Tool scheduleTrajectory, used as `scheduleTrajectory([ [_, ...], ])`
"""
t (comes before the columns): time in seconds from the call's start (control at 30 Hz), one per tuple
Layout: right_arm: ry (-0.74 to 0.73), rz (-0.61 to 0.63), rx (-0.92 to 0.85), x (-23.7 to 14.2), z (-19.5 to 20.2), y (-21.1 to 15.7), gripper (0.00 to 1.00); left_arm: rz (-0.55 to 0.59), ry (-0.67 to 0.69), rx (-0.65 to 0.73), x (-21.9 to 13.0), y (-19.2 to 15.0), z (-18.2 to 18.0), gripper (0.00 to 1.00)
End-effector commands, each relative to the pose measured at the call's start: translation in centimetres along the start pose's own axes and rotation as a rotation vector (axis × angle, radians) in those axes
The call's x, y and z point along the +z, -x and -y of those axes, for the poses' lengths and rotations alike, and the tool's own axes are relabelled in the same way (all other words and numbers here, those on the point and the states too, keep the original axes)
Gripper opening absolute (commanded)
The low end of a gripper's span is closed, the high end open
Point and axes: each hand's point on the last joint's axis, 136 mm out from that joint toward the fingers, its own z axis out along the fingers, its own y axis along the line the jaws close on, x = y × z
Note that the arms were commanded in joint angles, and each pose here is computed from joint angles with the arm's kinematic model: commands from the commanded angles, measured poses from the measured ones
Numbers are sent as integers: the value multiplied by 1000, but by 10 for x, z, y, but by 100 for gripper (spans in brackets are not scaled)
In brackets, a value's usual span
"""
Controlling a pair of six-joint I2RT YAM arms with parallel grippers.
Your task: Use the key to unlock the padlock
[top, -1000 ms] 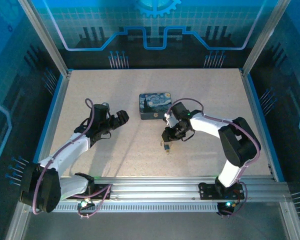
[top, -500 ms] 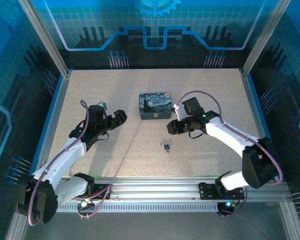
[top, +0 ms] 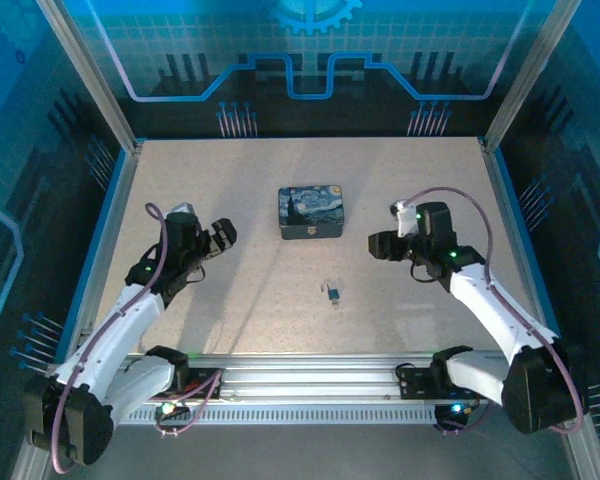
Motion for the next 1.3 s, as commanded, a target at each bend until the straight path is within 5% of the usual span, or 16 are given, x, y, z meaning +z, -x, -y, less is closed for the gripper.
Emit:
scheduleTrajectory([
  [0.0, -57, 106, 7, -10, 21, 15, 63, 124, 94, 33, -10, 27, -19, 99],
  [0.37, -206, 285, 131, -27, 87, 20, 100, 314, 158, 96, -1, 48, -46, 99],
  [1.27, -379, 387, -66, 10, 144, 22, 100, 366, 103, 339, 75, 42, -59, 99],
])
